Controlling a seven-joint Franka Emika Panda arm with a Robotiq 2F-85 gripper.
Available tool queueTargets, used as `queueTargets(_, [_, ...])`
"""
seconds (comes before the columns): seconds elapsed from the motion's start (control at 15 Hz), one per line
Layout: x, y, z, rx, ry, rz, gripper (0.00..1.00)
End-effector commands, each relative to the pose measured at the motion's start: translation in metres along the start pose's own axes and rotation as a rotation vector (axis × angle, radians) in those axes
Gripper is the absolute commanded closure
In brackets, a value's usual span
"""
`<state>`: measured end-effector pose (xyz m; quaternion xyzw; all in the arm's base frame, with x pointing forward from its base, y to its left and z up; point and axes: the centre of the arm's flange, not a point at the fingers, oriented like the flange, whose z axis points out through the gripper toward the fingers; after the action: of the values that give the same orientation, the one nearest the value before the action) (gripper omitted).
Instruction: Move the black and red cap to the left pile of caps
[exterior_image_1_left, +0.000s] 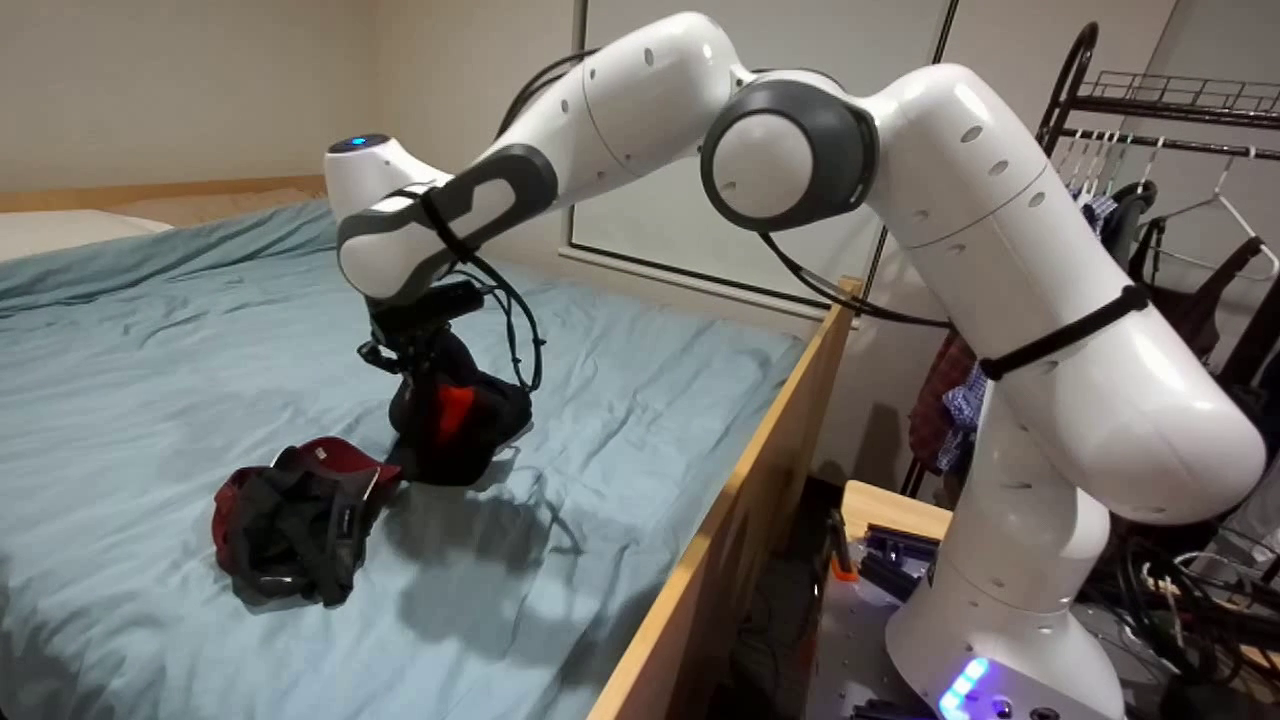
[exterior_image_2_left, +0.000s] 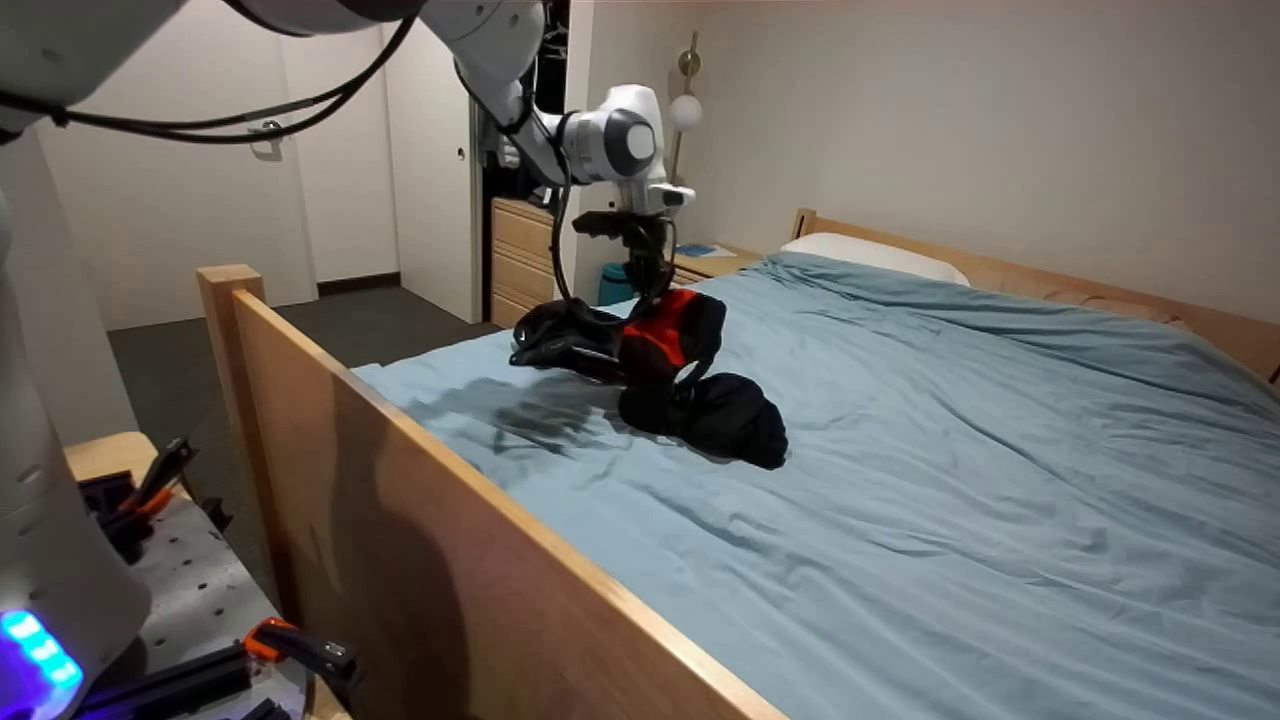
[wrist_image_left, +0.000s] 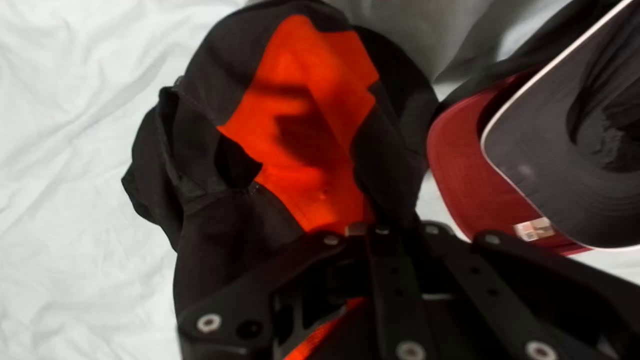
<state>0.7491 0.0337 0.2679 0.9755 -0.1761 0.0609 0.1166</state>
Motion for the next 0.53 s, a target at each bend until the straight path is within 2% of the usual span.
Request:
queueTargets(0.0, [-0.023, -0.071, -0.002, -0.126, 0.084, -0.143, 0.96])
queueTargets(0.13, [-0.041, -0.110, 0.000, -0.147, 0.074, -0.241, 0.96])
queueTargets(0.47, [-0.059, -0.176, 0.020, -0.167, 0.063, -0.330, 0.96])
